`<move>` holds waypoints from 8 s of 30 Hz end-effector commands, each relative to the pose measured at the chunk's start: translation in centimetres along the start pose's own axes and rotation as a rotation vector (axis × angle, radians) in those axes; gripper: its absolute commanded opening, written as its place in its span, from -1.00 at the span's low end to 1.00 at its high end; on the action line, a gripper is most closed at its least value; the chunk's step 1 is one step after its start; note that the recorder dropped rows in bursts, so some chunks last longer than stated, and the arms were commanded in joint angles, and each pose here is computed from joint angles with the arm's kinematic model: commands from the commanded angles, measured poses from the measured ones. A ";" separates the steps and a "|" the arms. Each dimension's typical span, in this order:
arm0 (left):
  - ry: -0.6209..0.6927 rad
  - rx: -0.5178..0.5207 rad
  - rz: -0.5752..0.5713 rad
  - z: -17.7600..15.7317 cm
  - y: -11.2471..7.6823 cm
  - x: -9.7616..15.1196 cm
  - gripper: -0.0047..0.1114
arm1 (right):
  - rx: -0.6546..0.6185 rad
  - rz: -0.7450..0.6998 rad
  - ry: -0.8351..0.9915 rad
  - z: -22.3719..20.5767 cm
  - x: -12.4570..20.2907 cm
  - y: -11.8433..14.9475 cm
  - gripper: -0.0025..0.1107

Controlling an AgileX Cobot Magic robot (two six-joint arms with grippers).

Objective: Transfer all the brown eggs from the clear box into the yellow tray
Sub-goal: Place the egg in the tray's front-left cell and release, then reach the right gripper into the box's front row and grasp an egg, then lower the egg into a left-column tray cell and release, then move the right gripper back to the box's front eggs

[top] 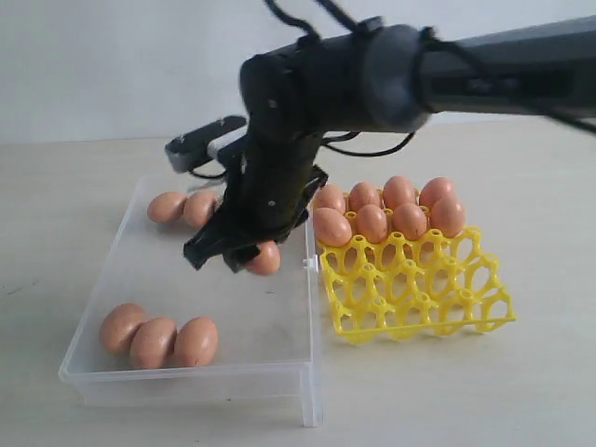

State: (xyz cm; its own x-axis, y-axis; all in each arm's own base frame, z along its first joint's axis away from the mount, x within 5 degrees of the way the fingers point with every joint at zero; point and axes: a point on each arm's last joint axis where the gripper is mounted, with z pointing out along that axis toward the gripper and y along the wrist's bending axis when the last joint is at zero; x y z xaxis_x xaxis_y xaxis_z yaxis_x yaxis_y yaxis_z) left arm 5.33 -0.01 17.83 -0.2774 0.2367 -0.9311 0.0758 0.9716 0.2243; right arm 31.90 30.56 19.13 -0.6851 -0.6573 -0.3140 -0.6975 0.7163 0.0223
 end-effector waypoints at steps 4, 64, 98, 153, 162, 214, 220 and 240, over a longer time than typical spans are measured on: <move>-0.018 -0.002 -0.005 -0.1 0.0 -0.2 -0.92 | 0.094 0.079 -0.551 -3.7 4.1 -4.5 -0.96; -0.018 -0.002 -0.005 -0.1 0.0 -0.2 -0.92 | 0.114 0.350 -0.499 -3.8 12.0 -7.5 0.01; -0.018 -0.002 -0.005 -0.1 0.0 -0.2 -0.92 | -0.224 0.383 0.039 6.2 1.7 3.7 0.09; -0.018 -0.002 -0.005 -0.1 0.0 -0.2 -0.92 | 0.239 0.431 -0.679 1.6 13.8 -12.3 -0.96; -0.018 -0.002 -0.005 -0.1 0.0 -0.2 -0.92 | 0.195 0.418 -0.689 1.6 13.6 -11.9 -0.96; -0.018 -0.002 -0.005 -0.1 0.0 -0.2 -0.92 | -0.379 0.428 0.000 3.9 0.4 6.2 0.23; -0.018 -0.002 -0.005 -0.1 0.0 -0.2 -0.92 | -0.358 0.480 0.034 6.7 0.6 6.3 0.23; -0.018 -0.002 -0.005 -0.1 0.0 -0.2 -0.92 | -0.161 0.260 -0.177 4.1 -0.4 4.4 -0.96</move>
State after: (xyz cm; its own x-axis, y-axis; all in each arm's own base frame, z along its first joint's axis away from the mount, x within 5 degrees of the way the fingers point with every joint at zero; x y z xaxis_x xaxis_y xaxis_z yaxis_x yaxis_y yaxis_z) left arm 5.33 -0.01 17.83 -0.2774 0.2367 -0.9311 0.0758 0.9716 0.2243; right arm 29.58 35.94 12.98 -0.8874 -0.3699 -0.2749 -0.4515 0.8175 0.3575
